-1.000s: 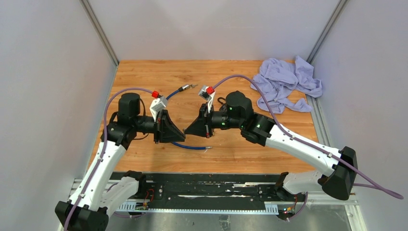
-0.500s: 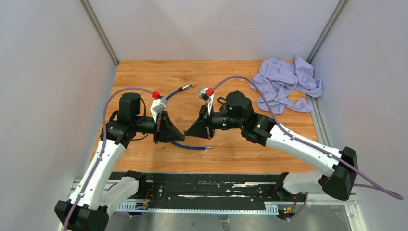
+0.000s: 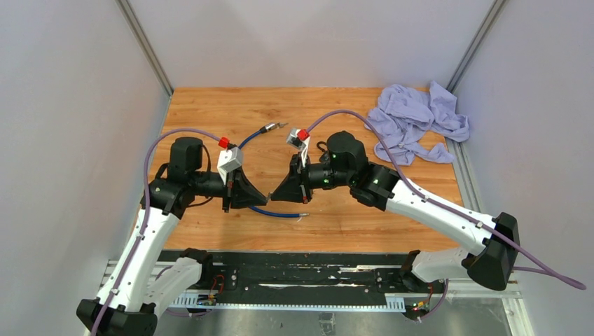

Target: Unlock with the key

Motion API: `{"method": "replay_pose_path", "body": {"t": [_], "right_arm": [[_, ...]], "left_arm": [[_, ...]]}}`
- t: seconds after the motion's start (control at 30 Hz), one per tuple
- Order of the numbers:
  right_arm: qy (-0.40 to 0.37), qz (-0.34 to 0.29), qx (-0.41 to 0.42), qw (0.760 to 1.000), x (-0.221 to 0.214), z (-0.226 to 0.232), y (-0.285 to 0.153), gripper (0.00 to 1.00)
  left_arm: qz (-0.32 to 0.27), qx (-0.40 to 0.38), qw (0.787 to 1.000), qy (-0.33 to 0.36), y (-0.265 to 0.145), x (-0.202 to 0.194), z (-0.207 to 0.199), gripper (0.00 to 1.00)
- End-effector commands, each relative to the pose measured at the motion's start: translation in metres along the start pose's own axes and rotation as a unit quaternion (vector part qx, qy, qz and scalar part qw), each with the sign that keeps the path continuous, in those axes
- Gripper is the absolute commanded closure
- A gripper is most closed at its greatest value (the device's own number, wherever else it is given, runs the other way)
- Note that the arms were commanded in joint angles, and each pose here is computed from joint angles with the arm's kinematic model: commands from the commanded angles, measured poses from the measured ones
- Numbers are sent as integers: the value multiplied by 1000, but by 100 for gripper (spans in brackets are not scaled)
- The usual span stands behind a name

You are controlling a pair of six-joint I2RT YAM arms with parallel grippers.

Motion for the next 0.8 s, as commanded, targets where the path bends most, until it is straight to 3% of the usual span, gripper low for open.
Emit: {"method": "replay_pose_path", "body": {"t": [0.0, 0.07, 0.2, 0.47, 0.57, 0.77], "right_arm": [[-11, -12, 15, 1000, 15, 9, -2, 98], [-11, -16, 8, 1000, 16, 6, -1, 89], [-8, -23, -2, 1000, 17, 2, 2, 83], [-12, -33, -14, 999, 24, -1, 4, 91], [-14, -40, -26, 999, 27, -5, 5, 98], [-13, -43, -34, 998, 31, -9, 8, 94]], "left_arm": [[-6, -11, 1000, 20, -1, 4, -5, 100], [-6, -14, 1000, 9, 0, 2, -6, 100], [-5, -25, 999, -25, 1, 1, -7, 100], [-7, -31, 999, -34, 2, 2, -9, 100], [-7, -30, 999, -30, 2, 2, -8, 100], [-1, -16, 1000, -22, 2, 2, -1, 100]]}}
Point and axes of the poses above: each gripper's point midway between its finger pads, its own y axis out along the fingers, its own z axis along the line the jaws close on, x = y × z, the point moved 3 cm from there along -y, back along the fingers, and after that the axes turned 2 degrees about y, right-handed, at the moved point
